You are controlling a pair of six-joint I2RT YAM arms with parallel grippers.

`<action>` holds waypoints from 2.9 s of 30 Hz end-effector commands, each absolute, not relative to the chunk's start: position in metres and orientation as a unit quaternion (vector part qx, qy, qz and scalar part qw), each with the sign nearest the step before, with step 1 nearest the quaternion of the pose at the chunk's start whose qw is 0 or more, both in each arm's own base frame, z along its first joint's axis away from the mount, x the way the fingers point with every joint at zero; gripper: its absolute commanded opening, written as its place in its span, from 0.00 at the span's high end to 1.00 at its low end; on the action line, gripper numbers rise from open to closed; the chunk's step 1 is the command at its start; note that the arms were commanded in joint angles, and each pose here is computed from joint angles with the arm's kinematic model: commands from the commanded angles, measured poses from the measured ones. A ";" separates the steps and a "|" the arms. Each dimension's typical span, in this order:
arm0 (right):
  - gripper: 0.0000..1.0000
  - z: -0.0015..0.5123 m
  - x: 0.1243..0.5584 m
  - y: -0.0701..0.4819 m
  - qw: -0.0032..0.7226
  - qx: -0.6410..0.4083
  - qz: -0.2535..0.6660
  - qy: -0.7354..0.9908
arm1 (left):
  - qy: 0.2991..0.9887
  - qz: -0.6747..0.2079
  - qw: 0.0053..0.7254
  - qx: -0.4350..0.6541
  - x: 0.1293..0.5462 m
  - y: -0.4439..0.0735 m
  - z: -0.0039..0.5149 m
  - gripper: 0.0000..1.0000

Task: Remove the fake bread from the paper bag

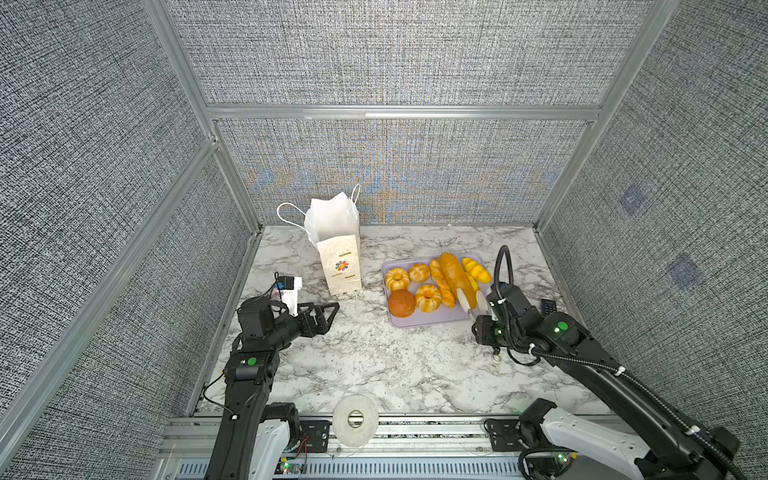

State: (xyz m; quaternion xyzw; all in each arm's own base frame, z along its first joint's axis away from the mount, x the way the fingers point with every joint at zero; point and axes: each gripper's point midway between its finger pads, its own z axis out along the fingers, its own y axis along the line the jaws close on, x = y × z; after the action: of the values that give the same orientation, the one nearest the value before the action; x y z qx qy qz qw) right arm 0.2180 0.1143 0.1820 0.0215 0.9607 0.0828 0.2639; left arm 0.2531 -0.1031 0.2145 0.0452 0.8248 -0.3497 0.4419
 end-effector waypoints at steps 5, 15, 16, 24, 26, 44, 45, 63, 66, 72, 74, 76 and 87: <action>0.47 0.193 0.221 0.108 0.253 0.009 0.075 0.965 | 0.818 -0.353 0.451 0.055 0.254 -0.105 0.219 0.01; 0.44 0.191 0.258 0.102 0.209 -0.060 0.103 0.970 | 0.817 -0.356 0.450 0.058 0.254 -0.106 0.219 0.01; 0.44 0.187 0.262 0.100 0.202 -0.068 0.106 0.971 | 0.817 -0.356 0.449 0.058 0.254 -0.106 0.219 0.01; 0.52 0.181 0.303 0.085 0.181 -0.071 0.138 0.971 | 0.818 -0.357 0.448 0.057 0.254 -0.106 0.219 0.01; 0.60 0.184 0.312 0.085 0.187 -0.069 0.145 0.969 | 0.818 -0.357 0.448 0.057 0.254 -0.106 0.218 0.01; 0.95 0.154 0.348 0.060 0.130 -0.047 0.090 0.986 | 0.817 -0.362 0.446 0.060 0.254 -0.108 0.218 0.01; 0.96 0.153 0.346 0.062 0.128 -0.047 0.095 0.986 | 0.816 -0.362 0.446 0.060 0.254 -0.108 0.218 0.01; 0.99 0.156 0.301 0.111 0.129 -0.055 0.135 0.981 | 0.815 -0.362 0.448 0.061 0.254 -0.108 0.219 0.01; 0.99 0.156 0.293 0.118 0.129 -0.053 0.148 0.979 | 0.815 -0.363 0.448 0.061 0.254 -0.108 0.220 0.01; 1.00 0.152 0.279 0.133 0.131 -0.047 0.164 0.977 | 0.815 -0.364 0.447 0.061 0.253 -0.108 0.219 0.01; 1.00 0.152 0.276 0.137 0.134 -0.045 0.169 0.976 | 0.815 -0.364 0.447 0.061 0.253 -0.108 0.219 0.01; 1.00 0.150 0.272 0.140 0.133 -0.043 0.171 0.975 | 0.815 -0.365 0.447 0.061 0.253 -0.108 0.219 0.01; 1.00 0.173 0.265 0.149 0.155 -0.063 0.180 0.969 | 0.814 -0.367 0.446 0.063 0.253 -0.109 0.219 0.01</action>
State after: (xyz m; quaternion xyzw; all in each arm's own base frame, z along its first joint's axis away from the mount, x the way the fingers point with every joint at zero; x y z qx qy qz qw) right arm 0.2684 0.1483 0.1639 -0.0587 0.9696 0.1776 0.1575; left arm 0.2519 -0.1071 0.2140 0.0510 0.8228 -0.3622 0.4350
